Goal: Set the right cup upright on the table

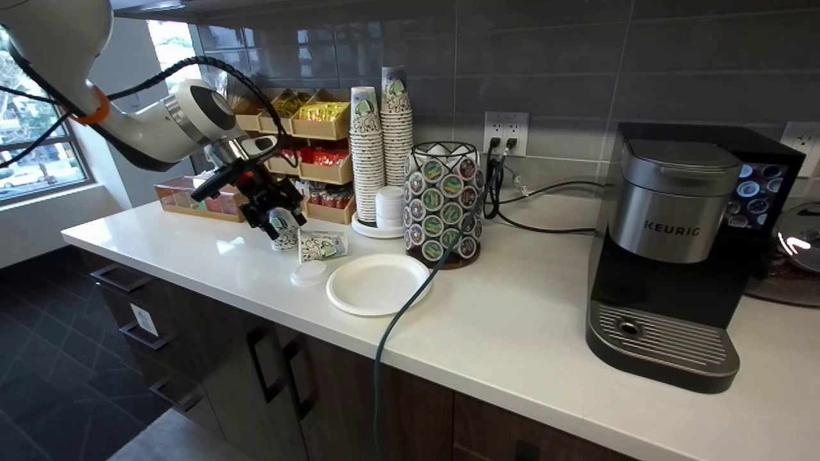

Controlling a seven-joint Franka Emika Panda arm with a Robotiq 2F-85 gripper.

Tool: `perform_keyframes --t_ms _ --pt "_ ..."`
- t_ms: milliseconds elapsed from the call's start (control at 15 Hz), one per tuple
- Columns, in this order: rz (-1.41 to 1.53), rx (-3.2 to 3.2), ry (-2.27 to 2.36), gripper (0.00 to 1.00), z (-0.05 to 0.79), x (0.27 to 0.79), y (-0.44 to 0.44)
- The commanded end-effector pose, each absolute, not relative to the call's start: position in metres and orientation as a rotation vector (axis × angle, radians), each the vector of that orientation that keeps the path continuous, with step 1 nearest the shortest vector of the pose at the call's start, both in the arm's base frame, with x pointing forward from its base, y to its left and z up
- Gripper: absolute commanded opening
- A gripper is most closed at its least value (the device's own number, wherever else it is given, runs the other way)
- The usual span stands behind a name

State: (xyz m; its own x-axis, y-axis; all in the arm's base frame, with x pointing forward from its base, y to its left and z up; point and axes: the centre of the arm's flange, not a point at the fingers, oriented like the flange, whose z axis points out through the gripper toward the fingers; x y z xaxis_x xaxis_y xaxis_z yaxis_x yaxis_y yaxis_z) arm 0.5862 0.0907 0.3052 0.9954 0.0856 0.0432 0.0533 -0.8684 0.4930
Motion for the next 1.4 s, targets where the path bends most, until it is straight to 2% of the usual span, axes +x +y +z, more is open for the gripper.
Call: perform_keyframes --t_ms 0,533,667,800,867,1000,1067,1133,1200,1267,1333 --pt "0.197 2.605 0.133 1.0 0.278 0.589 0.092" --pt "0.312 2.507 0.197 1.0 0.258 0.588 0.089" --pt "0.34 2.477 0.206 0.81 0.258 0.587 0.09" --pt "0.368 2.46 0.211 0.66 0.26 0.586 0.091" --pt "0.378 2.451 0.216 0.62 0.259 0.586 0.091" --pt "0.402 2.435 0.22 0.57 0.26 0.586 0.092" --pt "0.412 2.43 0.224 0.58 0.26 0.586 0.092" --pt "0.419 2.427 0.225 0.51 0.26 0.586 0.092" --pt "0.424 2.425 0.228 0.52 0.26 0.586 0.093" --pt "0.428 2.427 0.231 0.46 0.259 0.585 0.093" --pt "0.434 2.426 0.233 0.48 0.258 0.585 0.093"
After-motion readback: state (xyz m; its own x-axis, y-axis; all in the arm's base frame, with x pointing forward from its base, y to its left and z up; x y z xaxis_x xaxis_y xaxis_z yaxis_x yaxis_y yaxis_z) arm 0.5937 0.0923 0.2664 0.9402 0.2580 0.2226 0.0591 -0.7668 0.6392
